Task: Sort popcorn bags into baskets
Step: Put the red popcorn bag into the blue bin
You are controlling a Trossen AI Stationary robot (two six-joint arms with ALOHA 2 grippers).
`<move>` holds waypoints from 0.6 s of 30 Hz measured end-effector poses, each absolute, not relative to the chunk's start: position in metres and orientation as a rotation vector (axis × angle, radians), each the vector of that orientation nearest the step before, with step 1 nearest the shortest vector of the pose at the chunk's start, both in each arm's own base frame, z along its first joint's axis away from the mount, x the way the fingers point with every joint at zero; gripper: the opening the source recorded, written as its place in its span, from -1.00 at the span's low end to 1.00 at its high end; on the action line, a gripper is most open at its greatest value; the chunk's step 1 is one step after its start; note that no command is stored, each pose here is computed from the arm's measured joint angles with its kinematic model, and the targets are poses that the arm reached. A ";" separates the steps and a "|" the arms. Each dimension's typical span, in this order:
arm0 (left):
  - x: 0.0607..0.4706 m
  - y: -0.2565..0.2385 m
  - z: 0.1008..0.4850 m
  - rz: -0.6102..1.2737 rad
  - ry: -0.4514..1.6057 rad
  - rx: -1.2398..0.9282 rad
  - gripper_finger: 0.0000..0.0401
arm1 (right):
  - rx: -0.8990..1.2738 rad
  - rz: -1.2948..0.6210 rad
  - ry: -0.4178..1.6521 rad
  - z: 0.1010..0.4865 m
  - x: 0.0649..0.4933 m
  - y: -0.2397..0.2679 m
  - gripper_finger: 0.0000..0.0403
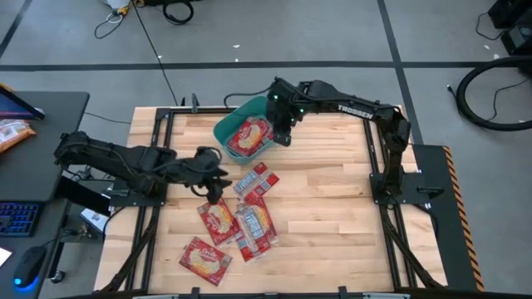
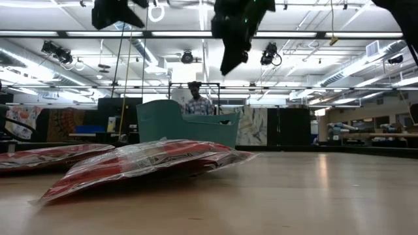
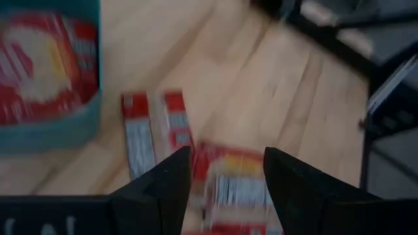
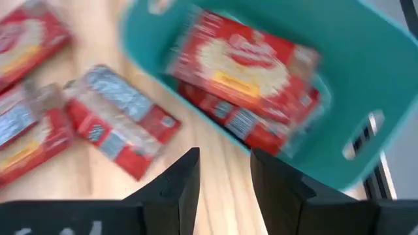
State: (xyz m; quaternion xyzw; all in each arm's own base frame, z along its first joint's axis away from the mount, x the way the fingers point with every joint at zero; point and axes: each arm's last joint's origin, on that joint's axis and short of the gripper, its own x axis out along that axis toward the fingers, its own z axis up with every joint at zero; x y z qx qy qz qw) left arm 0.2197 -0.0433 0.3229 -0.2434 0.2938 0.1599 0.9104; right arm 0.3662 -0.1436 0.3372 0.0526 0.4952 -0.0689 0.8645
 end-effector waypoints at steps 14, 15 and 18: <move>0.241 -0.057 0.291 0.257 0.857 -0.667 0.16 | -0.021 0.046 1.033 0.360 0.363 -0.071 -0.30; 0.242 -0.058 0.290 0.238 0.876 -0.675 0.16 | -0.015 0.052 1.037 0.360 0.364 -0.066 -0.30; 0.242 -0.060 0.288 0.202 0.905 -0.693 0.13 | 0.001 0.075 1.043 0.360 0.366 -0.048 -0.30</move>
